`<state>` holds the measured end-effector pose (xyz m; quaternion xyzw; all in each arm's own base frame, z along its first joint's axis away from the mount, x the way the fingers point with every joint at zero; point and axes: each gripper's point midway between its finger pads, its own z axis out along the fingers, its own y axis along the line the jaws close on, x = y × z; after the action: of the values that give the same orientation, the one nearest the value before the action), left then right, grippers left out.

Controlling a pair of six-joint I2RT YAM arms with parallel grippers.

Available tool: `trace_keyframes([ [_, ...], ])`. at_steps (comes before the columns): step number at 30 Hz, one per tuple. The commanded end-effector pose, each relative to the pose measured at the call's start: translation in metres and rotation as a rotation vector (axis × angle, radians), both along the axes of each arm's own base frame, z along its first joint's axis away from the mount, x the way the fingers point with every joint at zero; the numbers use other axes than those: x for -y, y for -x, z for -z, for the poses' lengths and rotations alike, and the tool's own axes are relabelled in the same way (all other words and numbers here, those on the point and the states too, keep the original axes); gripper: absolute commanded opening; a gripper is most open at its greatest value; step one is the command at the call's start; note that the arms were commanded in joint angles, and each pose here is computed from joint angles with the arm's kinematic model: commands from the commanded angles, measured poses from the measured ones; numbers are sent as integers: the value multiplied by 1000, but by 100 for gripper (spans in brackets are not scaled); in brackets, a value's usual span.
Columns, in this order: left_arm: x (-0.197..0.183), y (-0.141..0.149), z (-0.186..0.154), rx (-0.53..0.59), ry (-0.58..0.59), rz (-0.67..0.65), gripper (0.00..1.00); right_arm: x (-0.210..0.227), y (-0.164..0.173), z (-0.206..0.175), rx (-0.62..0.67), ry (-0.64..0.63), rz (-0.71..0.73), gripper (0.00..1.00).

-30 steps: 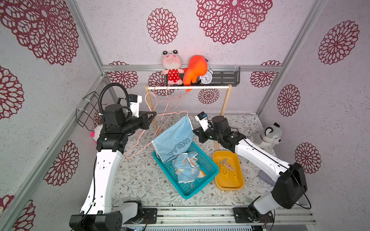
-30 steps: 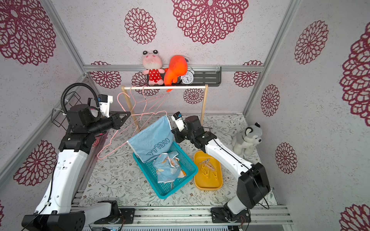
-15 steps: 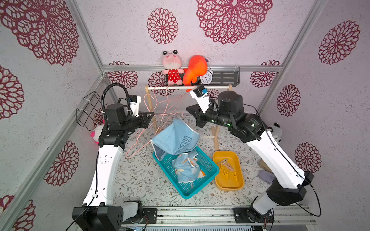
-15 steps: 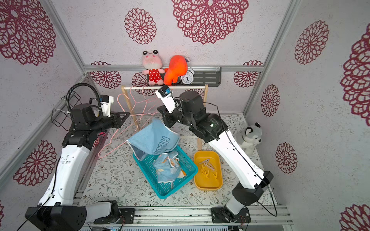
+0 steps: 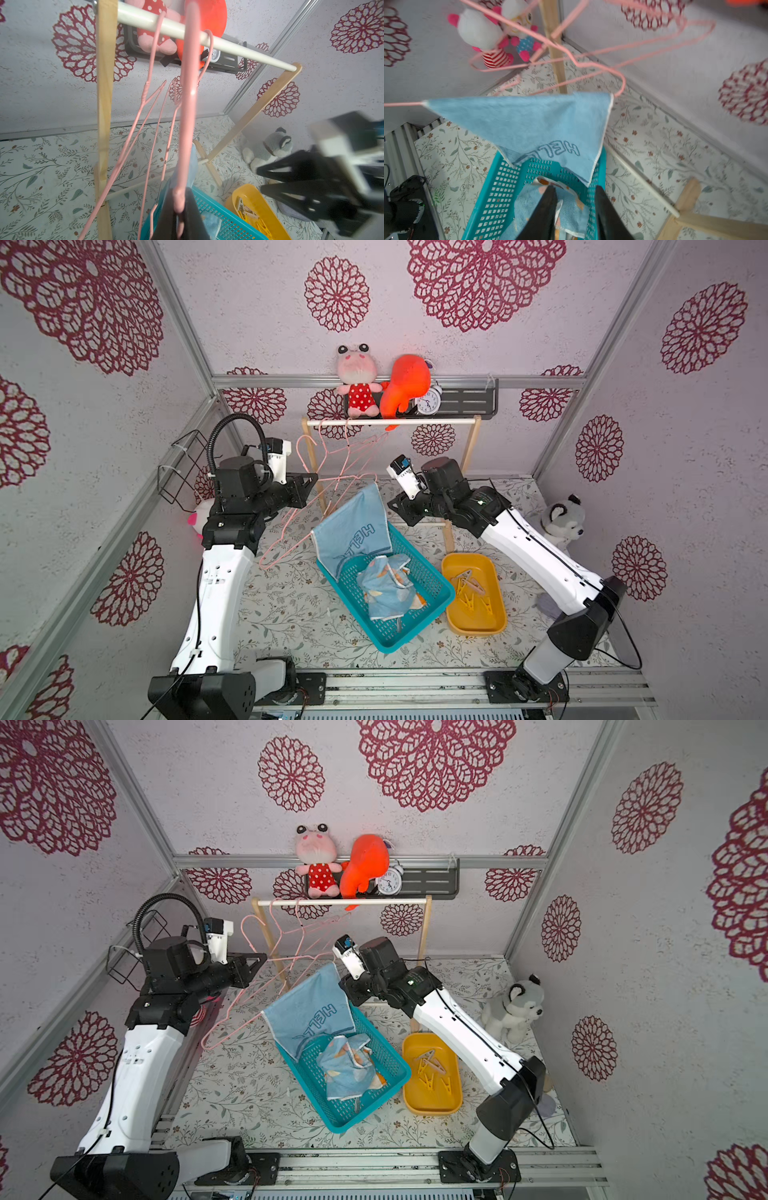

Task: Remove the clothespins securing towels to the hanger
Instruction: Remove the towel from the hanger.

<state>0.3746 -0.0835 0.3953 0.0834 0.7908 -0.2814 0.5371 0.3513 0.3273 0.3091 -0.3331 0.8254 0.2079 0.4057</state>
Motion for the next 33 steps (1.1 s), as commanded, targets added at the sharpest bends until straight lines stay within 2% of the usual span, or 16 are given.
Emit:
trace_keyframes([
  [1,6,5,-12,40,22,33,0,-5,-18,-39,69,-199,3,43],
  [16,11,10,-17,51,45,62,0,-56,-58,0,-2,-230,-84,55],
  [23,11,11,-18,52,47,63,0,-69,-63,3,-23,-257,-112,55],
  [25,11,10,-18,52,45,62,0,-70,-62,2,-24,-267,-118,47],
  [29,9,7,-13,45,32,48,0,-65,-56,-7,-15,-270,-117,21],
  [31,8,6,-11,39,29,44,0,-59,-52,-10,0,-253,-103,14],
  [33,6,3,-8,31,19,32,0,-52,-45,-15,12,-234,-93,11],
])
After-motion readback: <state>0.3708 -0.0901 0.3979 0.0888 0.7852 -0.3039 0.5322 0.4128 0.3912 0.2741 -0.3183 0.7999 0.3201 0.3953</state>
